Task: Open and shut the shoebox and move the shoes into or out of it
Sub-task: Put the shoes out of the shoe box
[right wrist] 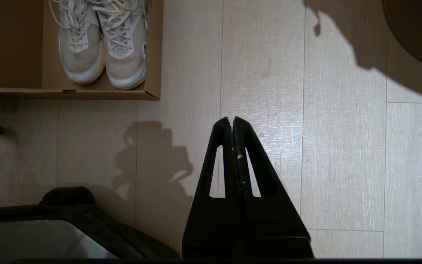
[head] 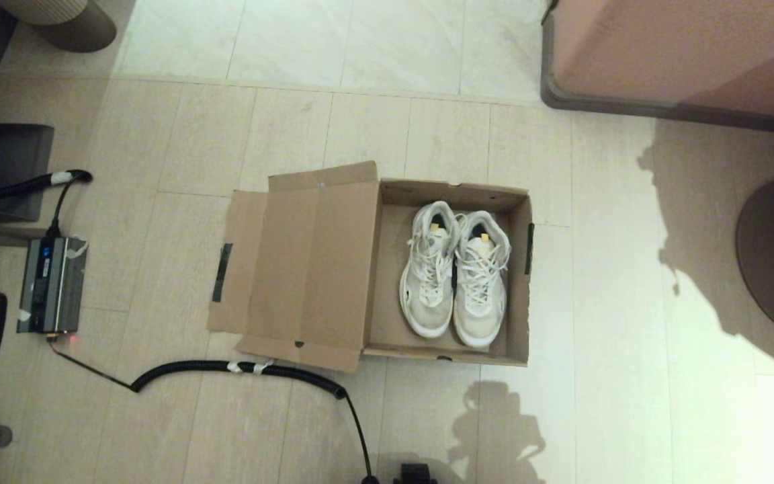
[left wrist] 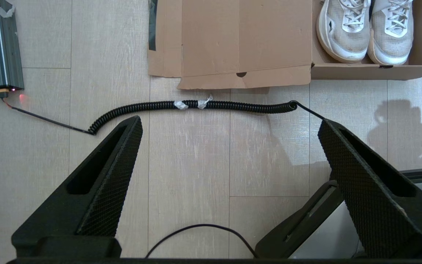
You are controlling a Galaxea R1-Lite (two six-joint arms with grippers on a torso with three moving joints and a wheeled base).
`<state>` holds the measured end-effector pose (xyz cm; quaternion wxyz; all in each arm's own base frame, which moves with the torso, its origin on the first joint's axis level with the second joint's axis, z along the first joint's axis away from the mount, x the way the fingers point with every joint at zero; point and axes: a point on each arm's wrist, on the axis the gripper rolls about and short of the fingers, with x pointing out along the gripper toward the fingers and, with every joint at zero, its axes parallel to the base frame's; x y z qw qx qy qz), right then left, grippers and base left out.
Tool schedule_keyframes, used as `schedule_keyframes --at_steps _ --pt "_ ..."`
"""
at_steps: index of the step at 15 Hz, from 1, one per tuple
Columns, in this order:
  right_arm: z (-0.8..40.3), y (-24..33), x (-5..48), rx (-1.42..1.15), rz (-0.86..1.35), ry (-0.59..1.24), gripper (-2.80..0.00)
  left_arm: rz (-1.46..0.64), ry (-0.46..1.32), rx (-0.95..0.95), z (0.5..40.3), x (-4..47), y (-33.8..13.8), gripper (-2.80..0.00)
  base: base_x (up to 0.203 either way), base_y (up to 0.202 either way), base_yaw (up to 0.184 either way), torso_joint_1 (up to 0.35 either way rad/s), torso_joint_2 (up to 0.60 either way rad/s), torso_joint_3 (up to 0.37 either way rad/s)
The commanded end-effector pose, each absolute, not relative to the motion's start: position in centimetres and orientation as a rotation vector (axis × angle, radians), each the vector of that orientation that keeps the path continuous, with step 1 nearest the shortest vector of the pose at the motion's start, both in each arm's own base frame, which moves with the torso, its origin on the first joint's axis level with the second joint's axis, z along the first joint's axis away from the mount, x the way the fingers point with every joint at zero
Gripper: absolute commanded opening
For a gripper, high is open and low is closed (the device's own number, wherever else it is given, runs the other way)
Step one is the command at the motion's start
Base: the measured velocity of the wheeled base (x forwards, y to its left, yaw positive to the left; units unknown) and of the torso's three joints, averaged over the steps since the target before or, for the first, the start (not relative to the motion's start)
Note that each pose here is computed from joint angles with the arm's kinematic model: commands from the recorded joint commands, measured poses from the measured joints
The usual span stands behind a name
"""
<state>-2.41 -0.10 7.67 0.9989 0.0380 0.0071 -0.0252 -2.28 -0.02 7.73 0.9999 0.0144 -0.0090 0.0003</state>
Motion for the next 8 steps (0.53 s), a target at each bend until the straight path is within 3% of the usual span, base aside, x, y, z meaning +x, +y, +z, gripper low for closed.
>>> schedule_keyframes --at_steps 1,4,6,8 --pt "7.7 -0.1 -2.4 0.075 -0.050 0.017 -2.80 0.002 -0.009 0.029 7.5 -2.2 0.0 0.00 0.000 0.000 0.000 0.000 0.00 0.000" --pt "10.2 -0.1 -2.5 0.079 -0.029 0.009 -2.80 0.002 -0.009 0.029 7.5 -2.2 0.0 0.00 0.000 0.000 0.000 0.000 0.00 0.000" --pt "16.2 0.0 -1.7 0.172 0.009 0.007 -2.80 0.000 -0.009 0.029 7.5 -2.2 0.0 0.00 0.000 0.000 0.000 0.000 0.00 0.000" --pt "21.7 0.1 3.1 0.273 0.036 0.148 -2.80 0.000 -0.009 0.029 7.5 -2.2 0.0 0.00 0.000 0.000 0.000 0.000 0.00 0.000"
